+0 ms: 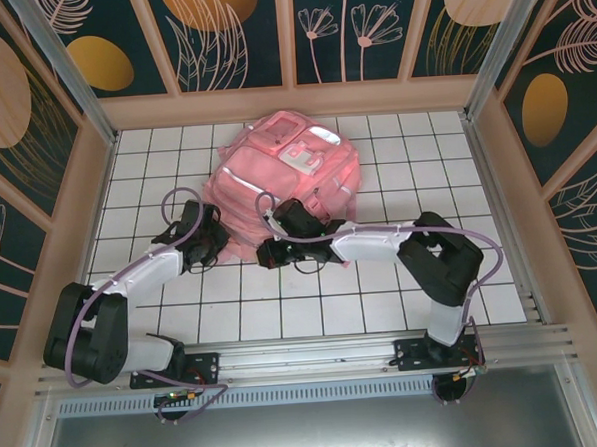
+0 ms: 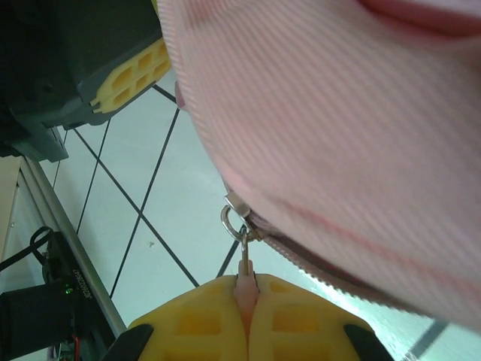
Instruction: Pack the student bag
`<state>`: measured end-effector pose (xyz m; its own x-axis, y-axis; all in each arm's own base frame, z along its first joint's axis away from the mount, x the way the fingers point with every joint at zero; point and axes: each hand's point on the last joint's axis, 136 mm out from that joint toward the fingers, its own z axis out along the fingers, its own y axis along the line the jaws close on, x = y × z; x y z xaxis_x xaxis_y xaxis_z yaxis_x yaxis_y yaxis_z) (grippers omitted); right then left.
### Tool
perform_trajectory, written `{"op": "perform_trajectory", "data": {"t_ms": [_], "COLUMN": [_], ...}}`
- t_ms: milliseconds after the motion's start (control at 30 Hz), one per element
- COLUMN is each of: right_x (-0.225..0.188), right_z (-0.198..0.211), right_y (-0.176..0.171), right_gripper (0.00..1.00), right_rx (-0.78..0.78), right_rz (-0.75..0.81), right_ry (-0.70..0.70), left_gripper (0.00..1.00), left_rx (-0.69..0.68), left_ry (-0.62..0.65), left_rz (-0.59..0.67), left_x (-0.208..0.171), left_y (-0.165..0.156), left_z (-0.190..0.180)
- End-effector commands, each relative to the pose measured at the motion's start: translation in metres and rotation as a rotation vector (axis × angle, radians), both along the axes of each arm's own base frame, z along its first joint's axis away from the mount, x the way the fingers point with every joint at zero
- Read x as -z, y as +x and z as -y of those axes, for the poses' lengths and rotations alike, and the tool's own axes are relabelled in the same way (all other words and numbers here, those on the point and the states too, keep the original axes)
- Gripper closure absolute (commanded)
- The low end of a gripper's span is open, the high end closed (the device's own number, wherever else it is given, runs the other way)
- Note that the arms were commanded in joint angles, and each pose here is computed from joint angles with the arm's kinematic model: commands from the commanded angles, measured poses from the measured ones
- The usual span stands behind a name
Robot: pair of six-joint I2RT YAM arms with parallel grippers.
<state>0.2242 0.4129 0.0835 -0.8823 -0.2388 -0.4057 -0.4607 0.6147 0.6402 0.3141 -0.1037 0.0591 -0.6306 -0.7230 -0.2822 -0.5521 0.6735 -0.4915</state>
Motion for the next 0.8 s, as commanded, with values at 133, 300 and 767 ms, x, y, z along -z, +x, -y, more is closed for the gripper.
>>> {"op": "perform_trajectory", "data": {"t_ms": [133, 300, 767], "right_x": [0.022, 0.022, 0.037], "right_z": [0.068, 0.107, 0.19], "right_y": [-0.003, 0.012, 0.068], "right_gripper": [1.0, 1.0, 1.0], "right_rx": [0.094, 0.177, 0.462], "right_rz": [-0.023, -0.015, 0.024], "right_ry": [-0.157, -0.187, -0.369], "left_gripper": [1.0, 1.0, 1.0], "left_rx": [-0.044, -0.044, -0.036], "left_ry": [0.069, 0.071, 0.058], "left_rz": [0.06, 0.059, 0.064], "left_x": [-0.012, -0.013, -0.016], "left_y": [0.014, 0.014, 0.01], "left_z": [-0.015, -0.015, -0.014]}}
